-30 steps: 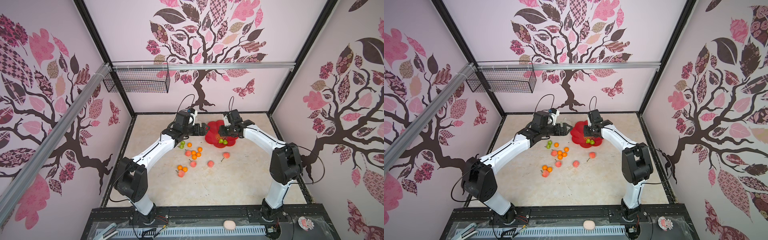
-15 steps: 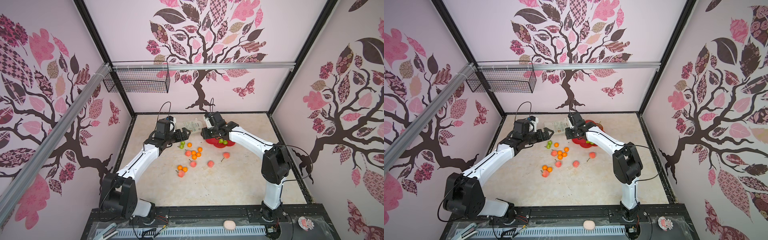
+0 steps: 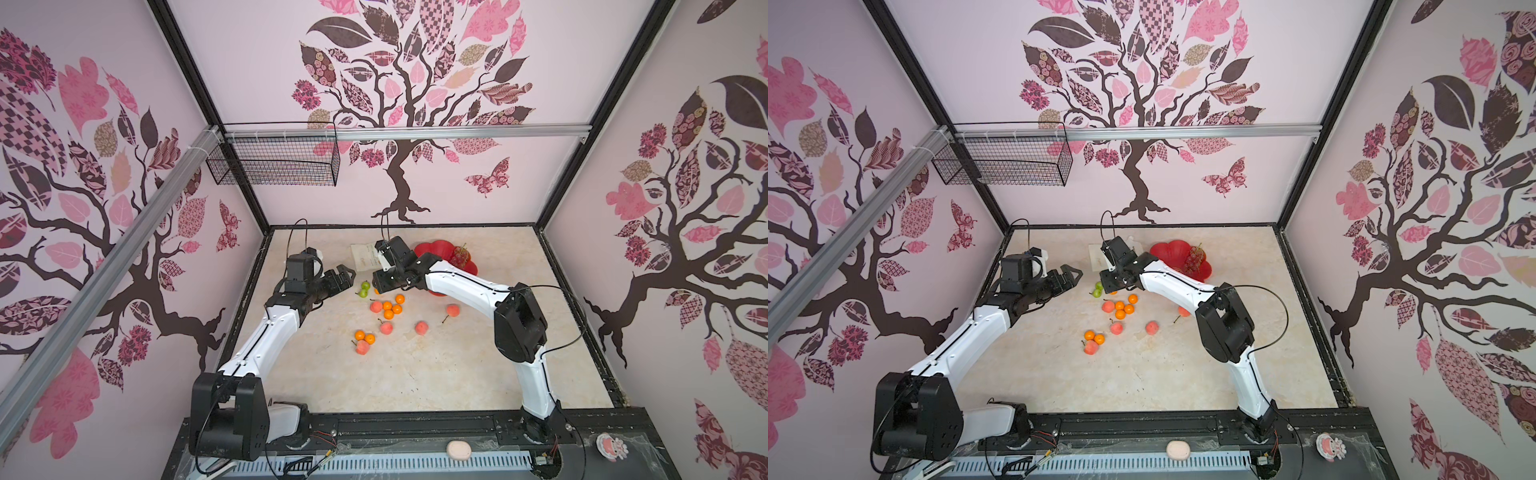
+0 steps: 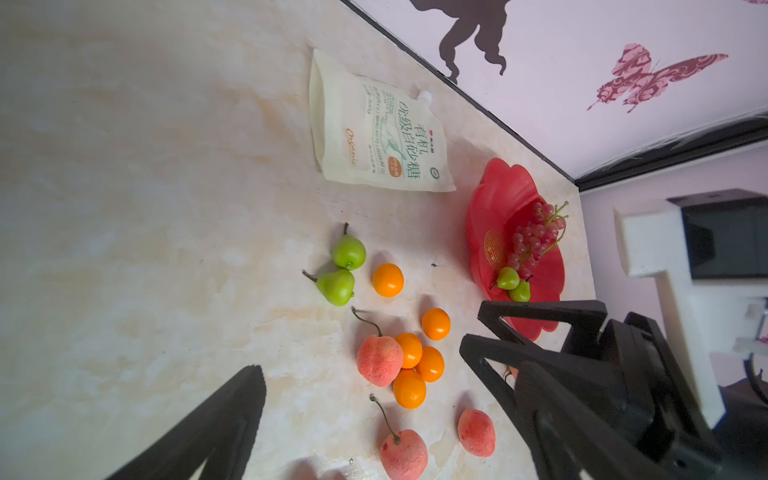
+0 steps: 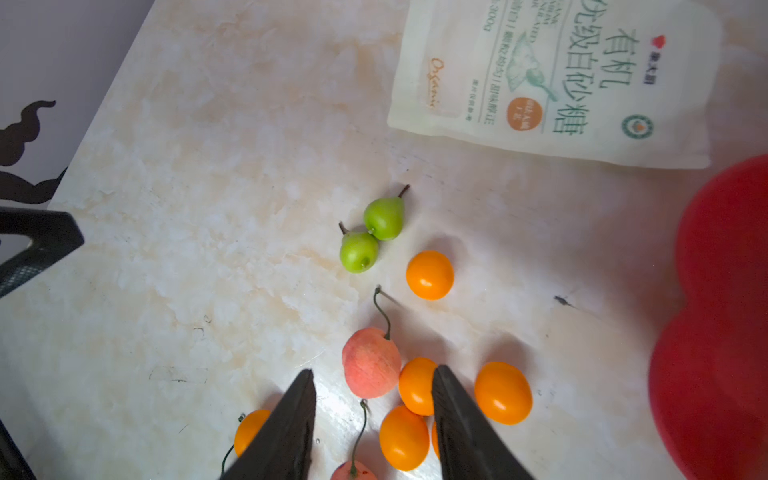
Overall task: Place and organize the fake fruits in the fruit bowl
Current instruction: 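Move the right gripper over the green pears while the left arm draws back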
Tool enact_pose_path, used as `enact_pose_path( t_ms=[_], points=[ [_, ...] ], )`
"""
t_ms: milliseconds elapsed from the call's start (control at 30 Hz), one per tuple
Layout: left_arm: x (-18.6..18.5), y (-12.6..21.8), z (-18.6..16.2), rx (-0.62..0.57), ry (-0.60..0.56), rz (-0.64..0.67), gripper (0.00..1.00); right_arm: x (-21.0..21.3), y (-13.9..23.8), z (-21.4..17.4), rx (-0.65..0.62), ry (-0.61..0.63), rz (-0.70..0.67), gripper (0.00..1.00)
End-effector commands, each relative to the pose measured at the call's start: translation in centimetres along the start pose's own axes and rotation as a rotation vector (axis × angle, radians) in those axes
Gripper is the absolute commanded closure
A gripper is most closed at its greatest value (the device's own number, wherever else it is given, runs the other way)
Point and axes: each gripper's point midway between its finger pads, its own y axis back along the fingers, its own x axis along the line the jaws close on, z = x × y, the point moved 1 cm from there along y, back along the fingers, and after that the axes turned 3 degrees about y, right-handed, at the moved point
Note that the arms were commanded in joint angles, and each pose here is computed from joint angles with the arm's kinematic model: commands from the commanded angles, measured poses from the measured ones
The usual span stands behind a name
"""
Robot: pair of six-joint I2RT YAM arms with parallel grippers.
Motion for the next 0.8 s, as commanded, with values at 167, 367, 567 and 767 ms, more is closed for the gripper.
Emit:
enact_pose_path(
  t_ms=[167, 367, 567, 767],
  points=[
    [0.9, 0.4, 0.5, -0.021, 0.036, -0.007, 0.02, 1.8, -4.4, -1.4, 0.077, -0.008, 0.02, 0.51],
    [1.2, 0.5, 0.9, -0.03, 0.045, -0.006, 0.03, 2.0, -6.7, -1.8, 0.11, -0.024, 0.013, 0.51],
    [1.1, 0.4, 1.0, -0.02, 0.042, -0.02, 0.03, 1.3, -8.6, -2.2, 0.125, -0.055, -0.029, 0.51],
    [1.1, 0.4, 1.1, -0.02, 0.043, -0.021, 0.03, 0.8, -10.6, -3.1, 0.159, -0.065, -0.045, 0.5]
  ],
)
